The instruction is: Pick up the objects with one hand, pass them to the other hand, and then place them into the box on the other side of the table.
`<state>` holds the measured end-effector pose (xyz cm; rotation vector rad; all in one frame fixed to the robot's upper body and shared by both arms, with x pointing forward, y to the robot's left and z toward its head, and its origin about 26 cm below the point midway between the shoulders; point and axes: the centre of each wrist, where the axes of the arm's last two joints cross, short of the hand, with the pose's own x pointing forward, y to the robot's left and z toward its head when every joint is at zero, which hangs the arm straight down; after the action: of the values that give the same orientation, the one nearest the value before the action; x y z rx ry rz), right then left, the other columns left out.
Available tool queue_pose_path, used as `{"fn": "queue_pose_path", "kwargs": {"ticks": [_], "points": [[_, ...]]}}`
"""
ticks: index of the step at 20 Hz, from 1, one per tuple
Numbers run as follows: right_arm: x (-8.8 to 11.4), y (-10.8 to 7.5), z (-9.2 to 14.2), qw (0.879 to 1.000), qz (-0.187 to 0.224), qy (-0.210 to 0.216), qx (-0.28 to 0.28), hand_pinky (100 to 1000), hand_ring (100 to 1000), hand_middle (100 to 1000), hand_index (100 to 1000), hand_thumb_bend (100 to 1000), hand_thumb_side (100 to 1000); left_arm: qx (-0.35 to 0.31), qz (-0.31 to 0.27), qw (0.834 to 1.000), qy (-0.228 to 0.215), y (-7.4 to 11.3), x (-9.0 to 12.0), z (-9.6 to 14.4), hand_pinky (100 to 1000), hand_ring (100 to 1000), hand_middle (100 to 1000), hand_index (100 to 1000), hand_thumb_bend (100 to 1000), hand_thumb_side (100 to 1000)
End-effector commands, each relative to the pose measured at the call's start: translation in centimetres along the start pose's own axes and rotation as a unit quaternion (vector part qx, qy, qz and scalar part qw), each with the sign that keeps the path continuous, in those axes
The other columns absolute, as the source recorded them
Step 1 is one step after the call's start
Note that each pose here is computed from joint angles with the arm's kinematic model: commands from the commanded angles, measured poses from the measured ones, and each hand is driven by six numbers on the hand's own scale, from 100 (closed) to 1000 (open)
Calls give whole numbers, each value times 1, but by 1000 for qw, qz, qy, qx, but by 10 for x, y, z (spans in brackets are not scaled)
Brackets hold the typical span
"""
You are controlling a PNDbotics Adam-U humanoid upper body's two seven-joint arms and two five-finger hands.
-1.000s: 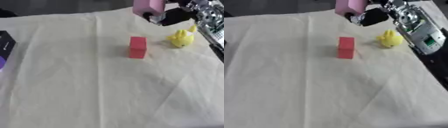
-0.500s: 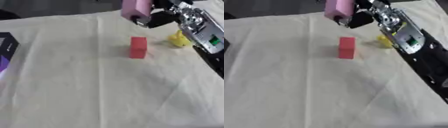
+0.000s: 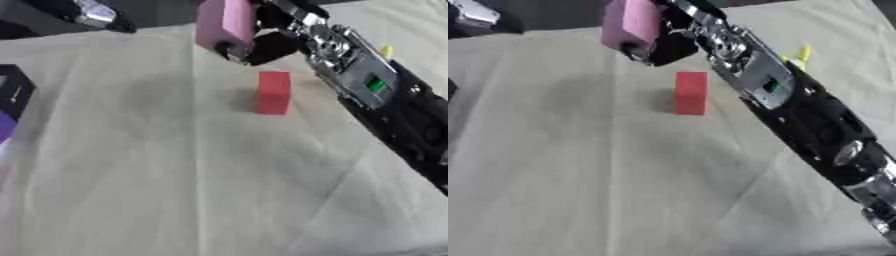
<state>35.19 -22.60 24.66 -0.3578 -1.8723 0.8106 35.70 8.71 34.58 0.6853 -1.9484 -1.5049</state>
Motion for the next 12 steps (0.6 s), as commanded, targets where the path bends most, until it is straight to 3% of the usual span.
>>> {"fn": "queue_pose_path", "kwargs": {"ticks": [1, 12], "points": [[10, -1, -1, 1000, 15, -20, -4, 590, 454, 336, 477, 100, 100, -20, -38, 999, -9, -2, 25, -1, 855, 841, 818, 868, 901, 306], [11, 16, 1, 998, 35, -40, 22, 590, 450, 337, 476, 100, 100, -52, -83, 995, 17, -4, 55, 6, 860, 847, 821, 866, 902, 325]]}}
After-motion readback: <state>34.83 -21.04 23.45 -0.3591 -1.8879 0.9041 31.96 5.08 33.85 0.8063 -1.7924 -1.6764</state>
